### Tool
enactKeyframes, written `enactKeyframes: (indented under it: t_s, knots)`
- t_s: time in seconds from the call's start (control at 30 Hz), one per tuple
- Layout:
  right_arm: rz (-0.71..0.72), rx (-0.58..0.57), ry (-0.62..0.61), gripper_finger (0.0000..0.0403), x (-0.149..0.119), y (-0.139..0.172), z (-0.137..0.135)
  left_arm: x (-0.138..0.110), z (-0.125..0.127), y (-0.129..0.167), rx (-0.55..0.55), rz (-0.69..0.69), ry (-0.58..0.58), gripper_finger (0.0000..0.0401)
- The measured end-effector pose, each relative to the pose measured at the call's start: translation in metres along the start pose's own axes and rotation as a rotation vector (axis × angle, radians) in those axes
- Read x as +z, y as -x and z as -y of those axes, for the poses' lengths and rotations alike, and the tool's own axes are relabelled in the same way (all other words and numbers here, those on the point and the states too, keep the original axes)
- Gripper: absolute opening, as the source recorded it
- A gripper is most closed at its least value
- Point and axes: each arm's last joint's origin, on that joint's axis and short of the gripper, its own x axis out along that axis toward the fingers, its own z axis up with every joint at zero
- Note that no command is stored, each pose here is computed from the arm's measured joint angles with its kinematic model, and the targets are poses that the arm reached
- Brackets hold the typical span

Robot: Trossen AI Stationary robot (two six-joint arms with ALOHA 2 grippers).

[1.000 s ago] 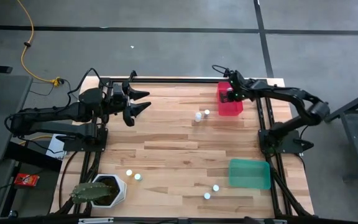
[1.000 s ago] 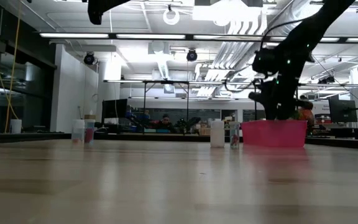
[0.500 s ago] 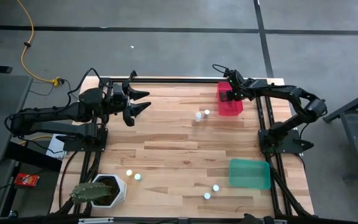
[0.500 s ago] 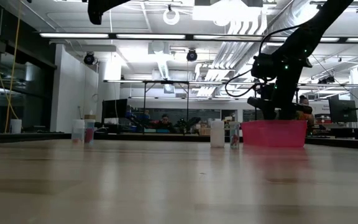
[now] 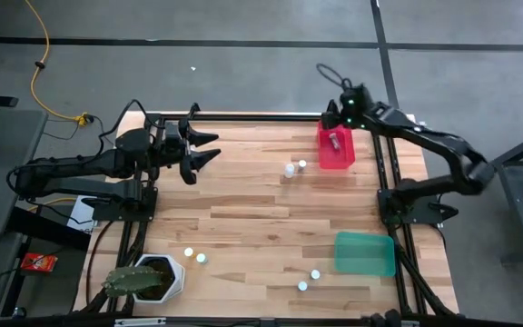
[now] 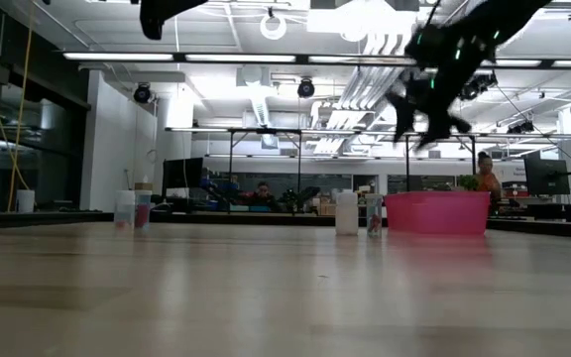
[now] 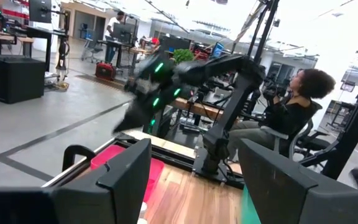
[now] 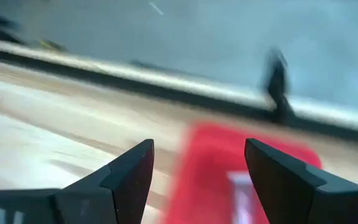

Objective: Pick and place medicine bottles into bin by pill shape (circle, oval)
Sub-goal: Put the blue capsule bottle into the red bin

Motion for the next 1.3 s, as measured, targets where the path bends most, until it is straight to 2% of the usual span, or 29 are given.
enactKeyframes:
  t_s: [0.1,0.23,0.37,0.47,0.67,1.3]
  knots:
    - [0.124,0.209,0.061,0.0245,0.004,0.036,-0.020,-0.002,0.000,0.000,0.004,-0.016,-0.001,0.0229]
    - [0.235,0.498,0.141,0.0245,-0.012,0.075,-0.044,-0.002,0.000,0.000,0.001,-0.018,-0.001,0.0229]
    - [0.307,0.719,0.190,0.0245,-0.039,0.098,-0.065,-0.002,0.000,0.000,0.000,-0.018,-0.001,0.0229]
    - [0.347,0.826,0.261,0.0245,-0.055,0.107,-0.076,-0.002,0.000,0.000,0.001,-0.017,-0.001,0.0229]
    - [0.408,0.845,0.427,0.0245,-0.067,0.116,-0.086,-0.001,0.000,0.000,0.001,-0.017,-0.001,0.0229]
    - [0.445,0.825,0.458,0.0245,-0.066,0.118,-0.087,-0.001,0.000,0.000,0.004,-0.016,-0.001,0.0229]
